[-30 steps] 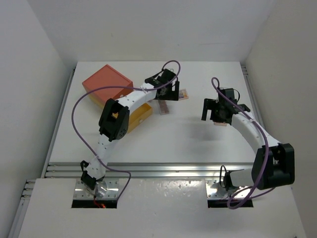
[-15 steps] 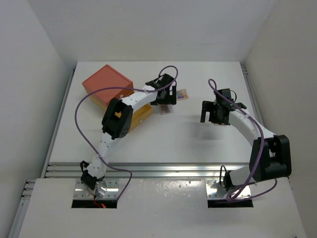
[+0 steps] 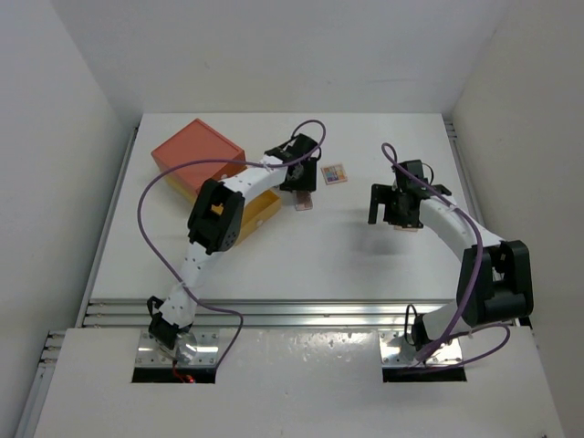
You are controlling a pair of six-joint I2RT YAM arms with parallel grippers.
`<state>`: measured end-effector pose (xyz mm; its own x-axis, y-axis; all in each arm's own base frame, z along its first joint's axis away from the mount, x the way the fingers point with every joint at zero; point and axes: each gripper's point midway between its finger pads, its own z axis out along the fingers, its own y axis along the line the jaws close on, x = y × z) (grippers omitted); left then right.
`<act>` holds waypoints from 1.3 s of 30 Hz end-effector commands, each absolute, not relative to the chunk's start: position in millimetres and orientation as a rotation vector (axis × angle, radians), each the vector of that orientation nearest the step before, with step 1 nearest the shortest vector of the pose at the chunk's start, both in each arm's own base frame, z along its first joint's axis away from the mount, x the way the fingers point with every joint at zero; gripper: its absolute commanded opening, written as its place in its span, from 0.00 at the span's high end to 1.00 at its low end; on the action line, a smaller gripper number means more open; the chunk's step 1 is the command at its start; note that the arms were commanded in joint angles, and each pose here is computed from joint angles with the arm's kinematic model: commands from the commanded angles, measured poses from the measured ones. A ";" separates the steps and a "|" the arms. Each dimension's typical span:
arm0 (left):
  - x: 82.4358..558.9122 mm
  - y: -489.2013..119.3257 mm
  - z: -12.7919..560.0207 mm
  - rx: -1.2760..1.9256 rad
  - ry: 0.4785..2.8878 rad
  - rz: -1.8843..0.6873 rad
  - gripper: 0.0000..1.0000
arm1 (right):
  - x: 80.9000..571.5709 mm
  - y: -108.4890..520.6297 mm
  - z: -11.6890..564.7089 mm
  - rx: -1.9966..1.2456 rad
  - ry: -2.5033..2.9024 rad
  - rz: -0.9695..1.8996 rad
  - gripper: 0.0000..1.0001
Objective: Organize the makeup
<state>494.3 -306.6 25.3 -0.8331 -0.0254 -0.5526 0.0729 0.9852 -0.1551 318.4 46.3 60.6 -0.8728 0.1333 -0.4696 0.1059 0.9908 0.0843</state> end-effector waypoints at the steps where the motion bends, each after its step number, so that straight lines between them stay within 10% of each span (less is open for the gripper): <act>1: 472.1 -306.8 -27.3 0.106 2.680 -0.216 0.38 | 332.9 46.7 75.2 0.147 2.594 0.070 0.00; 14: 462.4 -312.5 -37.9 0.334 2.672 -0.170 0.89 | 330.6 40.9 75.6 0.139 2.590 0.029 0.00; 17: 455.7 -321.9 -19.2 0.458 2.633 -0.179 0.85 | 331.0 40.3 76.9 0.137 2.583 0.029 0.00; 21: 443.6 -322.1 -20.2 0.582 2.616 -0.124 0.43 | 330.1 40.0 78.8 0.132 2.570 0.028 0.00; 32: 437.6 -317.7 -22.9 0.575 2.642 -0.111 0.21 | 323.5 37.6 79.8 0.112 2.554 0.019 0.00; 39: 423.1 -316.0 -37.0 0.615 2.694 -0.140 0.50 | 324.4 36.9 80.1 0.114 2.546 0.015 0.00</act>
